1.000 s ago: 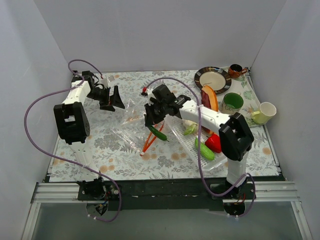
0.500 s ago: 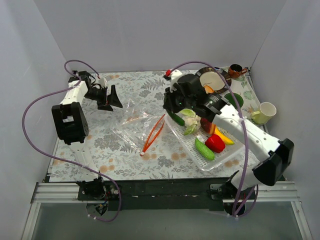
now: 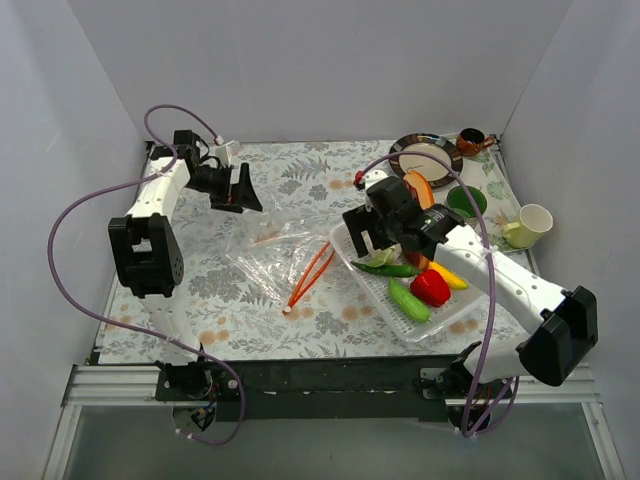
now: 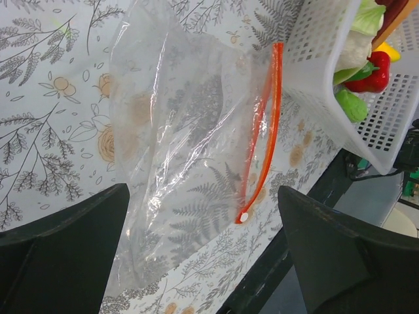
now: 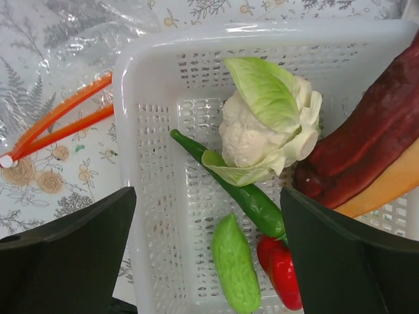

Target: Open the zip-top bag and remove the fake food

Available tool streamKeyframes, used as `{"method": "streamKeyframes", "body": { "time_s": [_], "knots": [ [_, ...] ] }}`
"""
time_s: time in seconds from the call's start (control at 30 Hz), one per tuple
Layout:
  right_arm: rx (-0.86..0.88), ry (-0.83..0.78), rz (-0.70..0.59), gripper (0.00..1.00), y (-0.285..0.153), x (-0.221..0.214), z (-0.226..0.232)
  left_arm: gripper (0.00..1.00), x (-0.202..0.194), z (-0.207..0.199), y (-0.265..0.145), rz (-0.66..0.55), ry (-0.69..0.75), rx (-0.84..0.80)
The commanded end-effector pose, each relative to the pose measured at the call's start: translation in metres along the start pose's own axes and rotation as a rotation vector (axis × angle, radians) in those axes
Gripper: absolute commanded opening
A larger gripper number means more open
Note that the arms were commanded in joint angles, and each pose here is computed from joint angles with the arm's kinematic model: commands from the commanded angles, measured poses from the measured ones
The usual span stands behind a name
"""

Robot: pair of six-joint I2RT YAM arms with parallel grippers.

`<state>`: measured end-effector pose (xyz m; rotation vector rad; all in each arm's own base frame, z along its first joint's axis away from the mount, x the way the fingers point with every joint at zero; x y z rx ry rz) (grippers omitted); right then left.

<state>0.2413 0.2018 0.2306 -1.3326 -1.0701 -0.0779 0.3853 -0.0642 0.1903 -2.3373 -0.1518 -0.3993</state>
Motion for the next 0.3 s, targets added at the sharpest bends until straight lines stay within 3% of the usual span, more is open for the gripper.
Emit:
{"method": "streamKeyframes", "body": {
  "time_s": [0.0,0.27],
  "knots": [
    [-0.044,0.063,-0.184,0.98,-0.032,0.032,-0.009,0.98,0.011,-0.035,-0.029,-0.095,0.104,-0.061],
    [-0.061,0.084,-0.306,0.98,-0.057,0.029,-0.015,0.98,0.01,-0.054,-0.057,-0.279,0.23,-0.04]
  ]
}}
Point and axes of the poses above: each gripper's point midway between its finger pads, its own y axis out along the fingers, its own z axis along the line the jaws close on, x = y × z, the point moved 6 cm from there along -y, back along the fingers, and after that the axes turned 9 degrees about -y, right-handed, at the moved point
